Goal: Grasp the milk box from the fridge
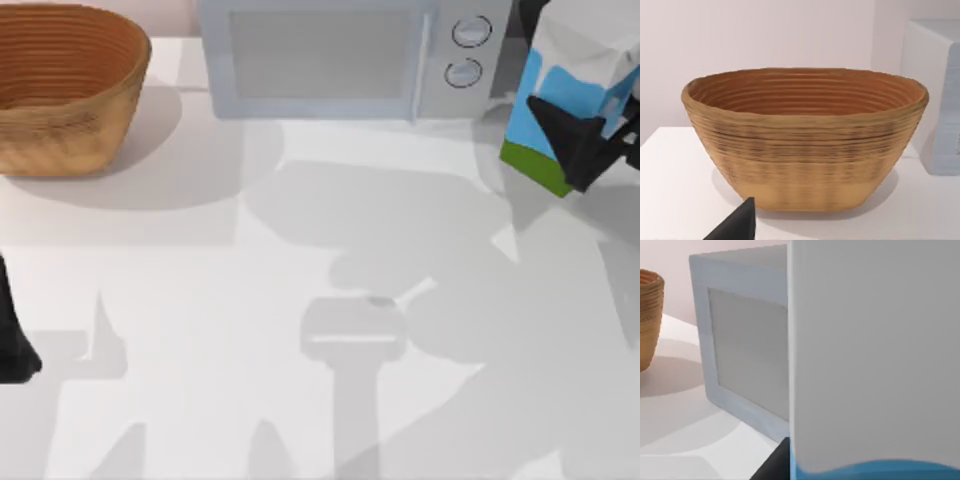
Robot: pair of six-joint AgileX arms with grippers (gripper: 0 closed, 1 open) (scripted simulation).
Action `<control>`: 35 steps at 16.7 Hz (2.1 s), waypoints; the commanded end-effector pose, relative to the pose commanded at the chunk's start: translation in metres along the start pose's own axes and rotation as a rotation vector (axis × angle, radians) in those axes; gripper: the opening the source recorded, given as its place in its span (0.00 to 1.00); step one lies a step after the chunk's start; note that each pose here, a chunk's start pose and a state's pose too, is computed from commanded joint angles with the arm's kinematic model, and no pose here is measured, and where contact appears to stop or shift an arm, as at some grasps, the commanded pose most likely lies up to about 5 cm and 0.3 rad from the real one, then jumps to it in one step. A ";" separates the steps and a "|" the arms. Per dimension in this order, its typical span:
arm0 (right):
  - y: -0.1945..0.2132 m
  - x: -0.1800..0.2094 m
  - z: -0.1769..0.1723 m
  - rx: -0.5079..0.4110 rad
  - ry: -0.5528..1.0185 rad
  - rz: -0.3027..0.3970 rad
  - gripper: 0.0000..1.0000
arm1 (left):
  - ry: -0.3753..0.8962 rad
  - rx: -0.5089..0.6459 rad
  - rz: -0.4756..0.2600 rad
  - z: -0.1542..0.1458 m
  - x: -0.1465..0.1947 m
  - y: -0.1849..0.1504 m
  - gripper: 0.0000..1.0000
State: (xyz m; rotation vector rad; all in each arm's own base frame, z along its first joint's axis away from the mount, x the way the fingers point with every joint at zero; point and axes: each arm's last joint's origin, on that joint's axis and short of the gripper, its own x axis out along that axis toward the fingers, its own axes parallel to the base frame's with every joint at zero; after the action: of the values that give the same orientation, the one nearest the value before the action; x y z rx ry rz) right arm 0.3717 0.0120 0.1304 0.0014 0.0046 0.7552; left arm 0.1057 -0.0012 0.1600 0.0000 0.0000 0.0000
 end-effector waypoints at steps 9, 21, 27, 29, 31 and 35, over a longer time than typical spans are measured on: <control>0.001 0.013 -0.009 -0.002 -0.002 0.023 0.00 | 0.000 0.000 0.000 0.000 0.000 0.000 1.00; -0.001 0.056 -0.040 -0.002 -0.002 0.009 0.08 | 0.000 0.000 0.000 0.000 0.000 0.000 1.00; -0.001 0.056 -0.040 -0.002 -0.002 0.009 0.53 | 0.000 0.000 0.000 0.000 0.000 0.000 1.00; -0.001 0.056 -0.040 -0.002 -0.002 0.009 0.68 | 0.000 0.000 0.000 0.000 0.000 0.000 1.00; -0.001 0.056 -0.040 -0.002 -0.002 0.009 0.83 | 0.000 0.000 0.000 0.000 0.000 0.000 1.00; -0.001 0.056 -0.040 -0.002 -0.002 0.009 1.00 | 0.000 0.000 0.000 0.000 0.000 0.000 1.00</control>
State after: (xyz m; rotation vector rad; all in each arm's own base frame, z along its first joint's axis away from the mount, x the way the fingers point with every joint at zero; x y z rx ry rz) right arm 0.4126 0.0497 0.0903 0.0000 0.0016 0.7638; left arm 0.1057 -0.0012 0.1600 0.0000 0.0000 0.0000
